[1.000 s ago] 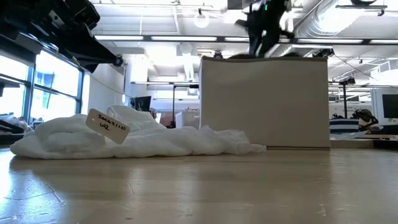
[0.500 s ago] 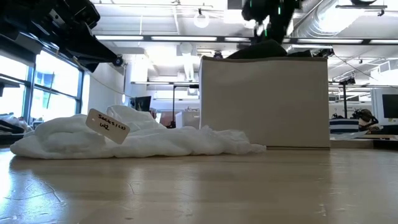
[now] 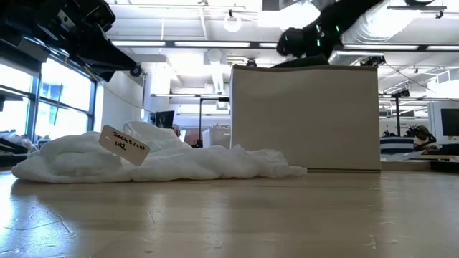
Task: Sort clothes
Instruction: Put the green polo shirt into the laundry bin
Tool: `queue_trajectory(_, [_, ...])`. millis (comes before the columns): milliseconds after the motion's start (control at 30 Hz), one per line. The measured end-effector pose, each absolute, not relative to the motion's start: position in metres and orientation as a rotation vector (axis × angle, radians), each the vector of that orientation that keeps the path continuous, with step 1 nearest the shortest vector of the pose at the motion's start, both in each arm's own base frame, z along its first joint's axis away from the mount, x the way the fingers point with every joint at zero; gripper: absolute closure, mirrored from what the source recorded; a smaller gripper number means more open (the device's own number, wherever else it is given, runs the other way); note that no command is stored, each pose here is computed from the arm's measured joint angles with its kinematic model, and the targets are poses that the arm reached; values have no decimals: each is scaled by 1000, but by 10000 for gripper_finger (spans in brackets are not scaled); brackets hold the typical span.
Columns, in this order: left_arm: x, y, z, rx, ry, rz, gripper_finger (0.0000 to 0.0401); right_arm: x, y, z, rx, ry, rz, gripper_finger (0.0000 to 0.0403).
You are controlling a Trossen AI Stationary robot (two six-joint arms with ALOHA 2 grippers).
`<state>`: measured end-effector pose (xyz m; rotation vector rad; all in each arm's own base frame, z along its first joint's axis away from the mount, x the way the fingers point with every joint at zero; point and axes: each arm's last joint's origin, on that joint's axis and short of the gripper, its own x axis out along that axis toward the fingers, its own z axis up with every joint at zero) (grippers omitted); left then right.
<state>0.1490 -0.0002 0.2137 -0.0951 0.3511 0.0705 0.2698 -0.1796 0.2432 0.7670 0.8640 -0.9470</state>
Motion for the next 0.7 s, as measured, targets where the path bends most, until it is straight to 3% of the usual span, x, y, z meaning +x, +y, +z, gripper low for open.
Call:
queue_trajectory(233, [149,0,214,-111,350,75,394,265,-162,341,732,948,-951,275])
queue_trajectory(367, [149,0,214,-113,350,76,394,272,-134,370,629,977,-784,275])
queue_trajectory(567, [149,0,214,-114,350,75,394,296,-100,351,631,1012,-509,275])
queue_trajectory(700, [149,0,214,-113,351,75,394,295,-104,305,692,1094,-523,275])
